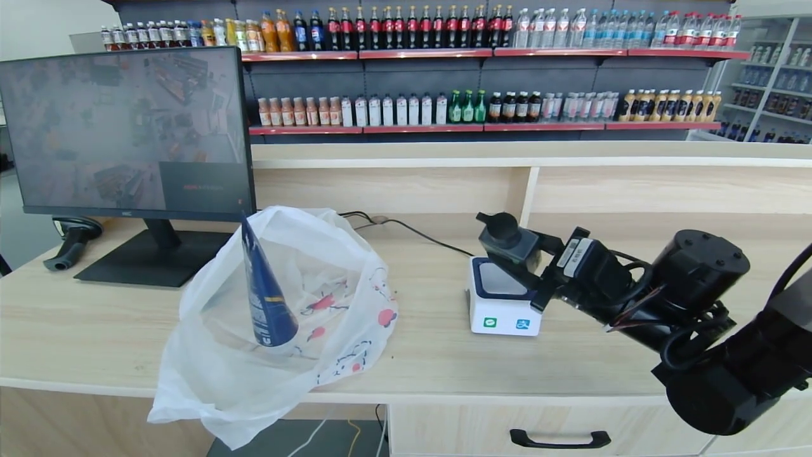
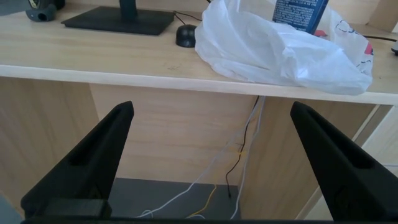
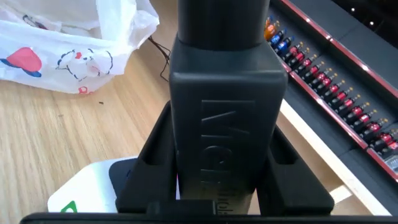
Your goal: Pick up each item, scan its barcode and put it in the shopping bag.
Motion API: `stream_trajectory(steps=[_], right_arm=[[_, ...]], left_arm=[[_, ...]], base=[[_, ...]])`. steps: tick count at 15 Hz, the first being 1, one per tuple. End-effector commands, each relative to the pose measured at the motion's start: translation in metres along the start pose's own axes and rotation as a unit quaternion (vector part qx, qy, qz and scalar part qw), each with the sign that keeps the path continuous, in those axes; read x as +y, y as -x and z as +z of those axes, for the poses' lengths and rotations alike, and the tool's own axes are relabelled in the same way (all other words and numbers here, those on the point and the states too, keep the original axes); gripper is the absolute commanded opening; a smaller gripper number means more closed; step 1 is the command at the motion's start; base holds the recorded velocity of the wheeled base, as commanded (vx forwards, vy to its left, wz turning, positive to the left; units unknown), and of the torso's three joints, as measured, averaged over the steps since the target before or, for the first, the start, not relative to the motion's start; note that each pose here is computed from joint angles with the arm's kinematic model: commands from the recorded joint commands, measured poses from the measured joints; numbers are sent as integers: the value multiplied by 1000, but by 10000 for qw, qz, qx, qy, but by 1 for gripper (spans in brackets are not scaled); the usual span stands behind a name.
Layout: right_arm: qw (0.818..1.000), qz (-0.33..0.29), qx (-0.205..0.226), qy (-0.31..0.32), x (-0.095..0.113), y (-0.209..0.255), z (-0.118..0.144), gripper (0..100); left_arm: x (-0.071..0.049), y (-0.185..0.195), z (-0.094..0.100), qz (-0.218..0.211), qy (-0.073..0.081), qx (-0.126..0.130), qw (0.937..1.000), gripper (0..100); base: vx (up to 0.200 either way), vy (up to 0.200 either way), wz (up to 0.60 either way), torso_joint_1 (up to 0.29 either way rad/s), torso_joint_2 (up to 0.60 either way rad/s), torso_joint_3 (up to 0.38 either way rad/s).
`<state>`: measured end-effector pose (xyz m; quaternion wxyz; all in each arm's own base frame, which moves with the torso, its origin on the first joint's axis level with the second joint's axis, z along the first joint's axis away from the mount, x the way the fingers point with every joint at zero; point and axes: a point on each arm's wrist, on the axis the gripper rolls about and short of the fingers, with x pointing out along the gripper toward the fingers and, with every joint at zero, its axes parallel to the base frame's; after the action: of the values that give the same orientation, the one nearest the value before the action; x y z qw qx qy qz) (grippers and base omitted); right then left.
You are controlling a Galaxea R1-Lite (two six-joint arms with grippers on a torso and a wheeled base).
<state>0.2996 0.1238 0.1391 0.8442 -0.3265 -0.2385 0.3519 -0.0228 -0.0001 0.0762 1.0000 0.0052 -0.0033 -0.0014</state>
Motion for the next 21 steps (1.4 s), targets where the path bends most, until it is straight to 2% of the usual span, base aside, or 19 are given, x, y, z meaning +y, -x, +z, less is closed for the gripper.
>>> stream_trajectory(steps=[1,6,10,21], right_arm=[[9999,79,11,88,-3,-3,-15,0],[9997,191,-49,173,1,-9,-22,0],[9991,321,-146,251,2,-9,-23,0],[9981,489,-172,321,8,-8,-28,0]], left_arm=[[0,0,0,-1,-2,-13,10000,100],[0,0,1,-1,-55,-28,10000,100],[0,0,1,-1,-163,-36,9999,100],[0,0,2,16,-163,-82,9998,100]], base=[[0,0,0,0,0,0],[0,0,0,0,0,0],[0,0,0,0,0,0],[0,0,0,0,0,0]])
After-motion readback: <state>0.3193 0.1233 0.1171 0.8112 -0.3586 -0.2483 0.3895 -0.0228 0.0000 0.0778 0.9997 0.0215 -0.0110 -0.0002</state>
